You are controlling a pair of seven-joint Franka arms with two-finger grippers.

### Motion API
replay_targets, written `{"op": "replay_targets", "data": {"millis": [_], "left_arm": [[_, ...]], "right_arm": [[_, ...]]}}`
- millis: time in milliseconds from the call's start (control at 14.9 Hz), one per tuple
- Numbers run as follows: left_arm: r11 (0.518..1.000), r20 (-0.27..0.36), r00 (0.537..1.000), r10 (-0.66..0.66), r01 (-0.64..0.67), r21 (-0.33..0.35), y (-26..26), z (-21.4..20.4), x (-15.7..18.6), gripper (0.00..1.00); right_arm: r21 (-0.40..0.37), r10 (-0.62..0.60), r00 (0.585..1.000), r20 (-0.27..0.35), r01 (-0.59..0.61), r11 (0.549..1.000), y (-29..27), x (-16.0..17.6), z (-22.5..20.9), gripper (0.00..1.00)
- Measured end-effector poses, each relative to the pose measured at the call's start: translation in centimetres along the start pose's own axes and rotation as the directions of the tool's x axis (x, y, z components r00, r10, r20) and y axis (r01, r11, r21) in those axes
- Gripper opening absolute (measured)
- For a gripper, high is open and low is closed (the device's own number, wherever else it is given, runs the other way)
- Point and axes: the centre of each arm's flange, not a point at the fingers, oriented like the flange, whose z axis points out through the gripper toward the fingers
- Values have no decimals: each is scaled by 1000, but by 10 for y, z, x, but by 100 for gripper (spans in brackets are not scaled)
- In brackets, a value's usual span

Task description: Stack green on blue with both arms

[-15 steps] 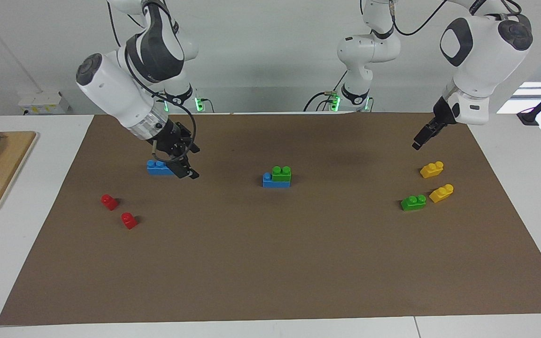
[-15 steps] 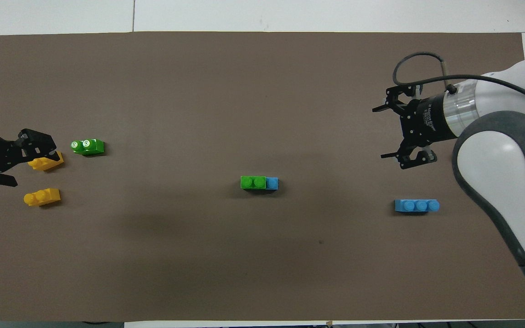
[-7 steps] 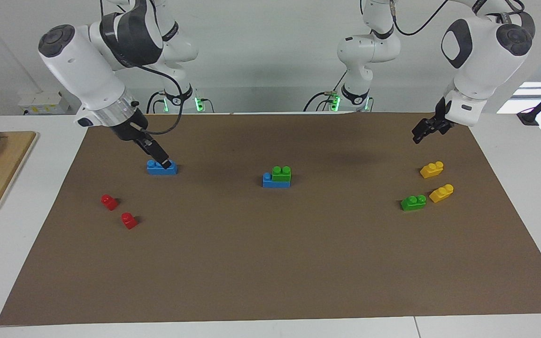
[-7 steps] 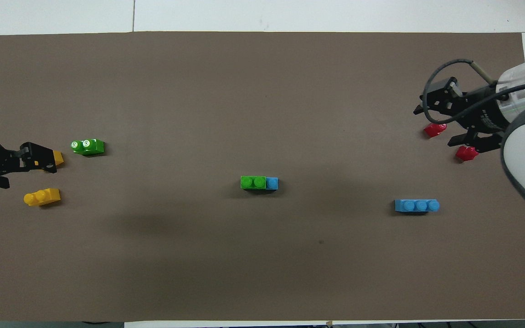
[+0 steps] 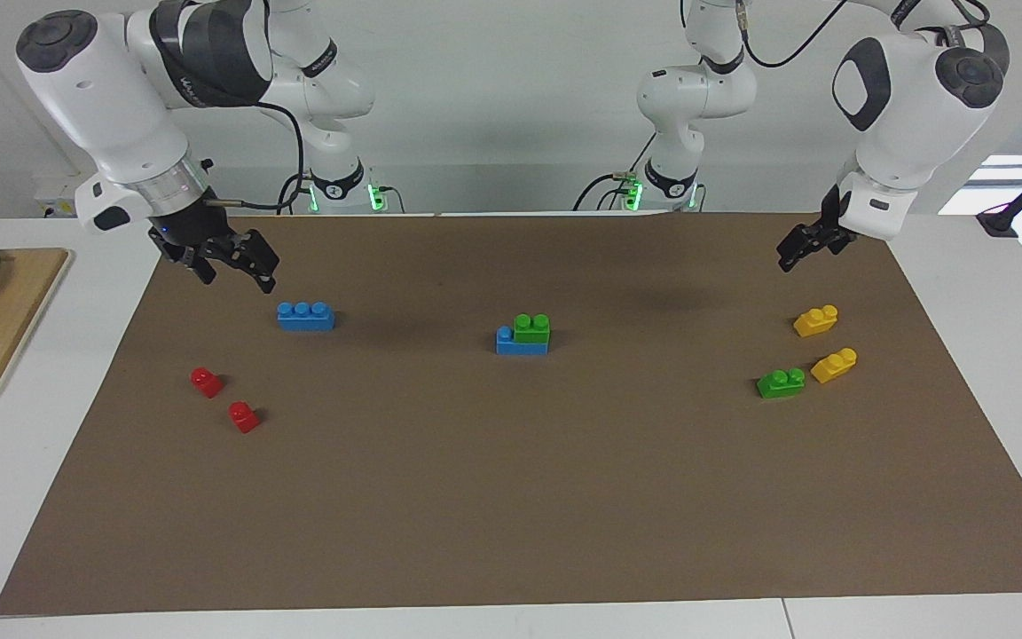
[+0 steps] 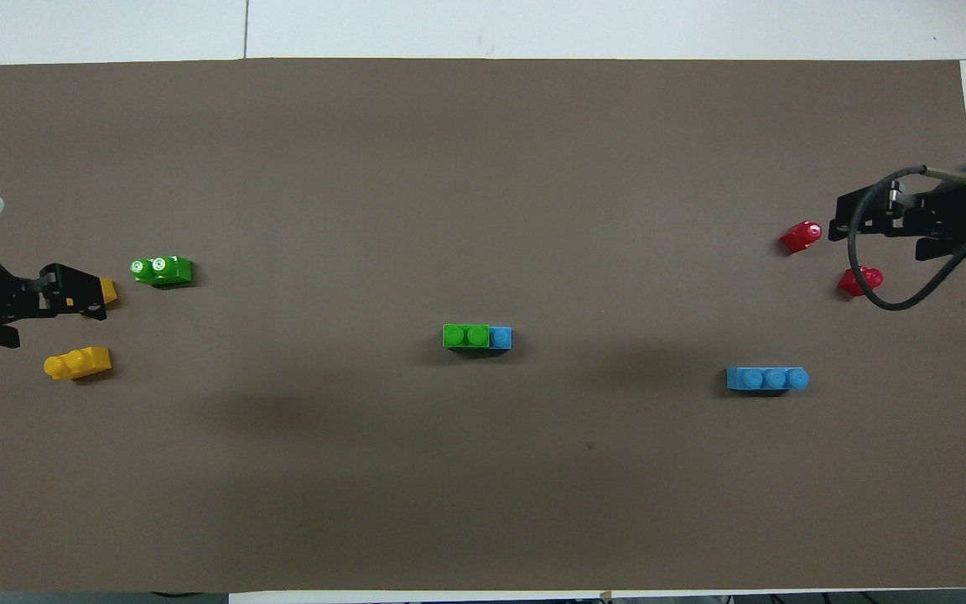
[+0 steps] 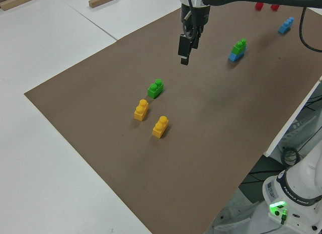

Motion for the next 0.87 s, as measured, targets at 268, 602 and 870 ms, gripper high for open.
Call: {"op": "replay_targets", "data": {"millis": [268, 602, 870], "left_arm": [[998, 3, 998, 65, -65, 2, 4, 2, 0, 100], [991, 18, 991, 133, -133, 3, 8, -1, 18, 100], [988, 24, 988, 155, -155, 3, 10, -5, 30, 100]], "right_arm": [[-42, -145, 989, 17, 146, 988, 5, -5, -4, 100], [-46, -161, 986, 46, 163, 986, 6, -8, -2, 99], [-46, -155, 986, 55, 157, 986, 10, -10, -3, 100]]}}
